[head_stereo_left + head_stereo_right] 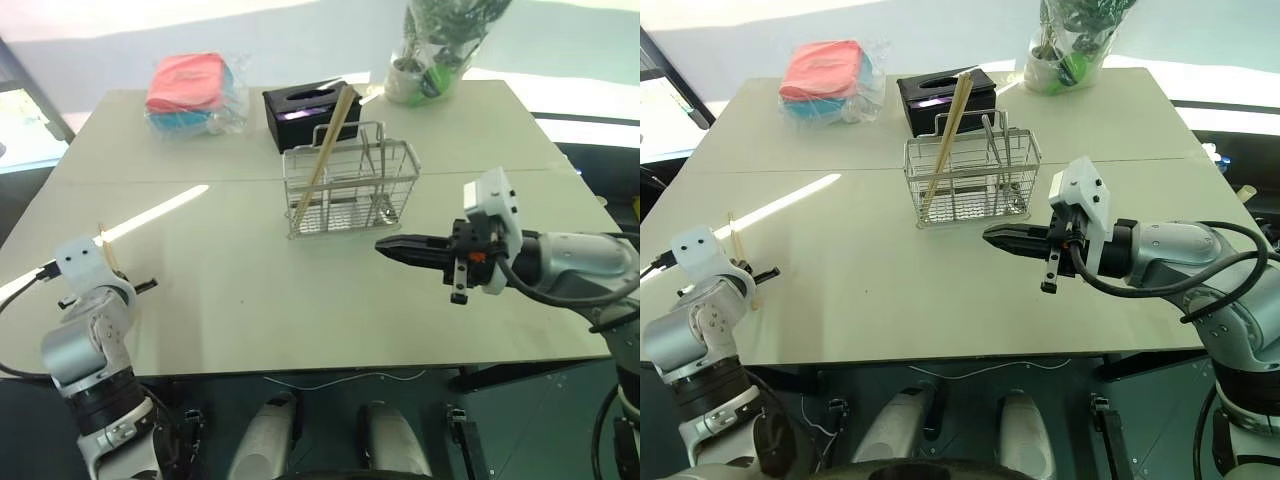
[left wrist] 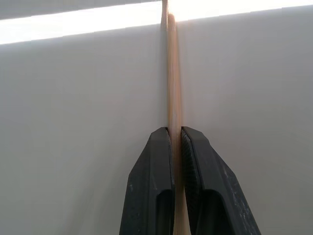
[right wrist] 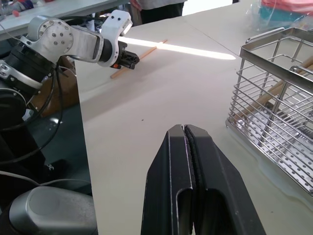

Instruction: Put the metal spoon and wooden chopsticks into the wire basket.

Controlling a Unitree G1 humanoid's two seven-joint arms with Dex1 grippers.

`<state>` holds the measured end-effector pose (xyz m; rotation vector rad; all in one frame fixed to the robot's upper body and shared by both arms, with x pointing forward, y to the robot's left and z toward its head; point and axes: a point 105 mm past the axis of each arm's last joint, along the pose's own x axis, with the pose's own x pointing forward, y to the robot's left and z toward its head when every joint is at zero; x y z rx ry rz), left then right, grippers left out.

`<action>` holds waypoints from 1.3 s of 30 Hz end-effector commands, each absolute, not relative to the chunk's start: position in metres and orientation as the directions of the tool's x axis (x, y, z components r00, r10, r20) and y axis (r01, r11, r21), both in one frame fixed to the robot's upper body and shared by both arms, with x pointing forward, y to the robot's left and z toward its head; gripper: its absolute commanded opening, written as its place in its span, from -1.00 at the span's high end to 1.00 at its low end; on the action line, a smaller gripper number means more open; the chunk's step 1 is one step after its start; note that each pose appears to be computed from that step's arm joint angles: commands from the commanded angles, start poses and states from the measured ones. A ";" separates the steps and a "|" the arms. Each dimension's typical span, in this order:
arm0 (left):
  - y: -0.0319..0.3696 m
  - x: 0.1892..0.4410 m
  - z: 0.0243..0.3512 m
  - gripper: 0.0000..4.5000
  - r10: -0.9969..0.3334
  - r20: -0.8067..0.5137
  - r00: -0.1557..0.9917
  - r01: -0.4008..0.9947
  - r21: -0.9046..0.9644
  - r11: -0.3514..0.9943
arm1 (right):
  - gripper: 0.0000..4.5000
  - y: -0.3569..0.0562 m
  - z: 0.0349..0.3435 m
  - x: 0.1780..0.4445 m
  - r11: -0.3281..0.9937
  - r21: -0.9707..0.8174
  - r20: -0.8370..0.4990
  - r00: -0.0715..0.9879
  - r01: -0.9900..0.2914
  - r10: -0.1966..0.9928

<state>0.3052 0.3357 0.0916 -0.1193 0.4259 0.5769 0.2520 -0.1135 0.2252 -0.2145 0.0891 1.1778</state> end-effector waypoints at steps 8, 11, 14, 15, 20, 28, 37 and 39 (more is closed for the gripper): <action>0.286 0.399 0.257 0.97 0.146 0.239 0.960 -0.138 -0.048 0.989 | 1.00 -0.115 0.239 0.261 0.451 -0.171 -0.056 0.466 -0.876 0.883; 0.249 0.411 0.289 0.97 -0.040 0.415 0.909 0.044 0.001 0.999 | 1.00 -0.120 0.245 0.269 0.514 -0.194 0.002 0.524 -0.835 0.852; 0.212 0.412 0.310 0.97 -0.198 0.554 0.808 0.226 0.018 0.974 | 1.00 -0.126 0.256 0.274 0.579 -0.212 0.070 0.579 -0.787 0.813; 0.204 0.412 0.313 0.97 -0.230 0.587 0.776 0.270 0.020 0.963 | 1.00 -0.127 0.258 0.274 0.593 -0.216 0.086 0.590 -0.775 0.803; 0.152 0.409 0.321 0.97 -0.396 0.693 0.602 0.569 -0.025 0.822 | 1.00 -0.135 0.266 0.274 0.648 -0.238 0.125 0.639 -0.723 0.759; 0.095 0.404 0.310 0.97 -0.532 0.731 0.427 0.824 -0.072 0.561 | 1.00 -0.142 0.263 0.271 0.697 -0.236 0.145 0.685 -0.677 0.714; 0.064 0.407 0.302 0.97 -0.561 0.730 0.390 0.868 -0.089 0.488 | 1.00 -0.141 0.264 0.269 0.726 -0.219 0.190 0.701 -0.652 0.687; 0.059 0.407 0.297 0.97 -0.577 0.719 0.387 0.872 -0.083 0.482 | 1.00 -0.140 0.264 0.268 0.728 -0.217 0.194 0.702 -0.650 0.685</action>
